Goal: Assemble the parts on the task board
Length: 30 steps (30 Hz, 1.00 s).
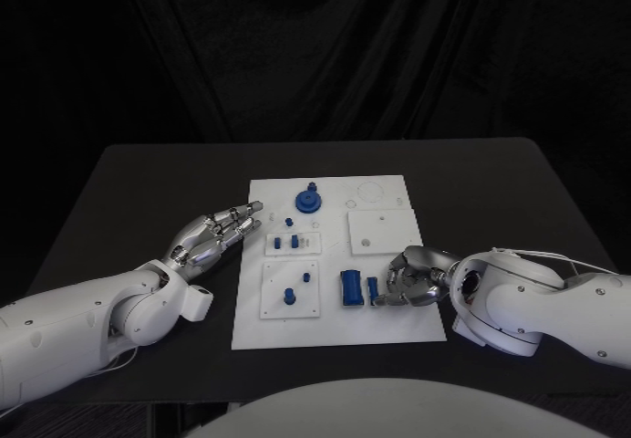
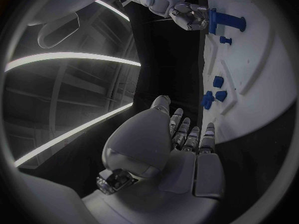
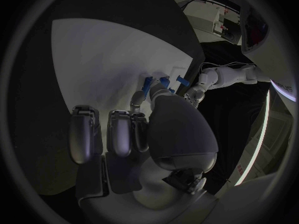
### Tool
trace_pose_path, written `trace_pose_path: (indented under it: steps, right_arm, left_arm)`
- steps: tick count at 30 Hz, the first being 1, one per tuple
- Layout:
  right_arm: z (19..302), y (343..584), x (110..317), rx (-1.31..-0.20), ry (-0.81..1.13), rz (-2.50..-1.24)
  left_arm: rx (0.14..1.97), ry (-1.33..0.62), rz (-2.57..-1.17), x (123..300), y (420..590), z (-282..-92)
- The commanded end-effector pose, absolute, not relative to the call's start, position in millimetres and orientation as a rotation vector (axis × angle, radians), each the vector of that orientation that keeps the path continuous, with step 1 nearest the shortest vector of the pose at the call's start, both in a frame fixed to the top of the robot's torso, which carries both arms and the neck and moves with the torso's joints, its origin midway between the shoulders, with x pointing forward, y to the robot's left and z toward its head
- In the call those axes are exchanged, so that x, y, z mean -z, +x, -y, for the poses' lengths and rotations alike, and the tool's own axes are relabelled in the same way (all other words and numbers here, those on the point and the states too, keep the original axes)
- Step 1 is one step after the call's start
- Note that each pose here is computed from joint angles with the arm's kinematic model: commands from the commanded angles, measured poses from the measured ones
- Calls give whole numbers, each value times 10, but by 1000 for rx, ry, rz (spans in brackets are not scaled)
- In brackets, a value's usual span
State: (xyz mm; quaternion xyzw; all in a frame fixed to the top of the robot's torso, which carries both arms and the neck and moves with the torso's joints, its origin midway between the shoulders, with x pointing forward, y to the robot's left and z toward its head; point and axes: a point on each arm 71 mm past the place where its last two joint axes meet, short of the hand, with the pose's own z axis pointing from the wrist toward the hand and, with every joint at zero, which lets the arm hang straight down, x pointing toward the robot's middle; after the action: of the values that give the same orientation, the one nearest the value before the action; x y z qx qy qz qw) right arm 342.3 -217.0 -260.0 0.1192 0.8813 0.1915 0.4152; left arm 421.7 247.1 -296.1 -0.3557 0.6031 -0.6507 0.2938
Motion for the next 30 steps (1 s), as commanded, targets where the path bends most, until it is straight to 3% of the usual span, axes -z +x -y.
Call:
trace_pose_path:
  steps: [1,18,25,30]
  right_arm:
    - [2184,3425,2612,-455,304,-2208]
    - [2157,3401,2651,-467,270,-2240]
    - [2226,3379,2554,-524,309,-2153]
    - [2287,3475,2315,-624,285,-2008]
  left_arm:
    - [1790,-922,-1541,2918,4210,-2457]
    - [1791,-921,-1538,2921,4205,-2451]
    - [1778,-925,-1531,2898,4166,-2492]
    - [1765,-929,-1524,2863,4116,-2501]
